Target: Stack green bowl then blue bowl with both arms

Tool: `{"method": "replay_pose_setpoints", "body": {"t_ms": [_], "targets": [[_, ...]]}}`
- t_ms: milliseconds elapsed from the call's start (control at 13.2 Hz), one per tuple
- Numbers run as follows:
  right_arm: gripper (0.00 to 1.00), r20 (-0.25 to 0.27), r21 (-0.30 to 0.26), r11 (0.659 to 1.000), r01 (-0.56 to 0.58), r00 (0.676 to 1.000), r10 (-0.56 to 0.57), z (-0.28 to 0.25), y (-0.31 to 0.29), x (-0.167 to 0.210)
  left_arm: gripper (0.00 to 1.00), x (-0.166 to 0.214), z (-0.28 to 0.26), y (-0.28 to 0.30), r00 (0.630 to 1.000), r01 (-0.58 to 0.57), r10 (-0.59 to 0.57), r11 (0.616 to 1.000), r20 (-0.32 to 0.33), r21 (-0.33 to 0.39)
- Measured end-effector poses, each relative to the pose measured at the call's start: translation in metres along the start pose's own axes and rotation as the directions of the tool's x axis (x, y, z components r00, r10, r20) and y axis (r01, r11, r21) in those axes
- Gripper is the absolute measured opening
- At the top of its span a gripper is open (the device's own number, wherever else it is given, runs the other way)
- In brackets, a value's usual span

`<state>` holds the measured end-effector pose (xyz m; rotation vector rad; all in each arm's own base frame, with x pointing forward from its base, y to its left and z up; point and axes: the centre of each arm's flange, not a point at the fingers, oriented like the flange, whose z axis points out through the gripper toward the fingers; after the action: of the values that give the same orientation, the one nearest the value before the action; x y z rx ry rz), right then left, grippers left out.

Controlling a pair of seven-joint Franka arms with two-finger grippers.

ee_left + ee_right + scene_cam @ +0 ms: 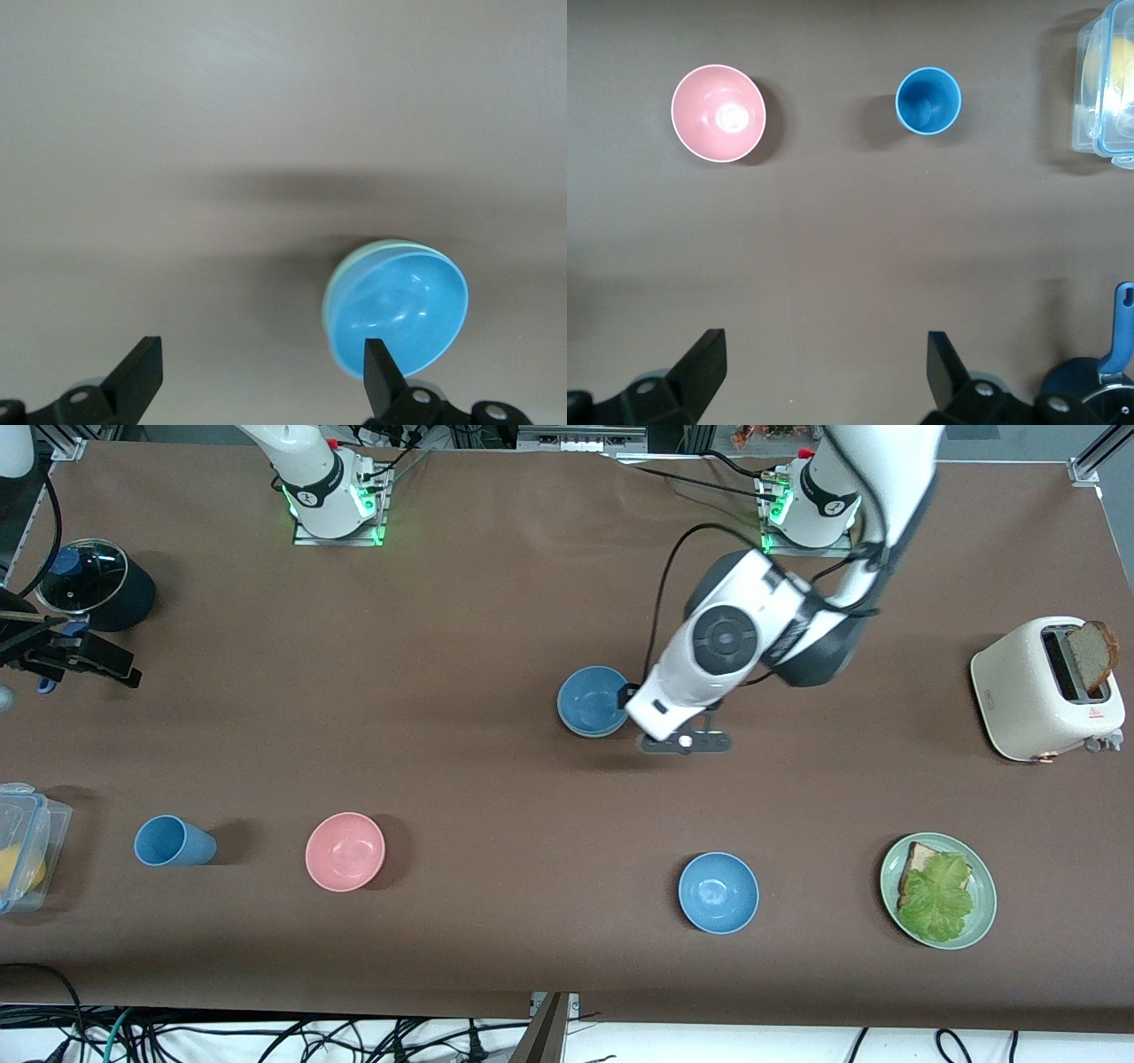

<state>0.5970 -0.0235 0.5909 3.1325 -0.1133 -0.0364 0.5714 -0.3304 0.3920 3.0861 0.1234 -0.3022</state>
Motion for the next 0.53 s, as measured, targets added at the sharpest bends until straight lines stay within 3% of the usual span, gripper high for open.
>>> {"method": "replay_pose_setpoints", "body": {"t_ms": [379,531], "targets": [[1.00,0.000,0.000,1.000,0.000,1.000,0.000,0.000,0.000,0.000,1.00,0.018,-0.149,-0.110,0.987,0.159,-0.159,0.987,-0.032,-0.011],[1.00,0.000,0.000,1.000,-0.001,1.000,0.001,0.000,0.000,0.000,1.00,0.020,-0.184,-0.164,0.992,0.106,-0.107,0.994,-0.066,-0.020]]}}
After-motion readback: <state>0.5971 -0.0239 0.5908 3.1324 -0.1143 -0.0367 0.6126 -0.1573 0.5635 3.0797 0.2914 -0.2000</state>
